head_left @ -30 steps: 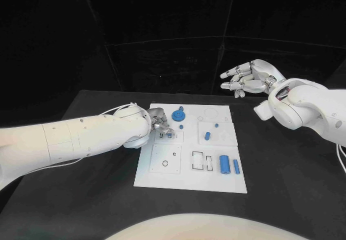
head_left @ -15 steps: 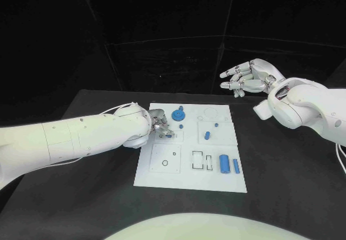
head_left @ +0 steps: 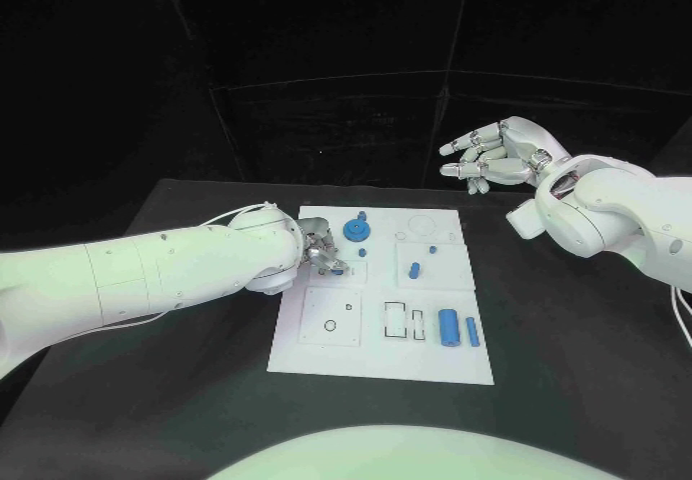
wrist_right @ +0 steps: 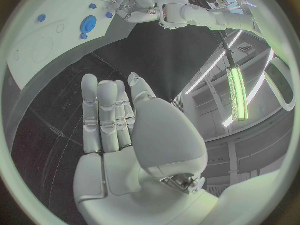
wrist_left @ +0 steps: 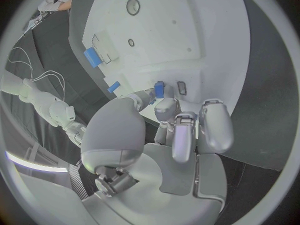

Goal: Assemble the parts on the task board

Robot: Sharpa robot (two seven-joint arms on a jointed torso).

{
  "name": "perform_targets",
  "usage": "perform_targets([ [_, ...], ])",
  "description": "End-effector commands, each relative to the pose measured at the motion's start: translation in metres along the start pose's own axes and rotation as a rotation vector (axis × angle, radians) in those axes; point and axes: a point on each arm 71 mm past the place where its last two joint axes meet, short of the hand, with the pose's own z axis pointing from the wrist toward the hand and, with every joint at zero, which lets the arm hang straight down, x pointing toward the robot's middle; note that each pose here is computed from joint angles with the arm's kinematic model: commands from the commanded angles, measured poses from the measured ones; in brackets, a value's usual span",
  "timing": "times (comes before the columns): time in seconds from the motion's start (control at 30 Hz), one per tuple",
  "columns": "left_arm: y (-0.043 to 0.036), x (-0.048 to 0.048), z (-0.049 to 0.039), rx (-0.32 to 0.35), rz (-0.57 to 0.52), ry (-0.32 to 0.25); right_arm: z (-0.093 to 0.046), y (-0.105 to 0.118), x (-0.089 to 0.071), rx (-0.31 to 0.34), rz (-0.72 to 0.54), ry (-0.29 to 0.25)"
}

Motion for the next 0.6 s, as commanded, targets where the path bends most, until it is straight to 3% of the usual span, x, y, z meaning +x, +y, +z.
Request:
perform_targets([
  [0.03,0.0002,0.007,0.0014,-0.013,0.017,0.058,0.0007,0.0024,0.0003,-0.013,0.004,0.005],
  [0.6,-0.0051,0.0072,0.0088,-0.019,0.023,0.091,0.0007,0.0029,0.001,-0.013,0.005,0.006],
])
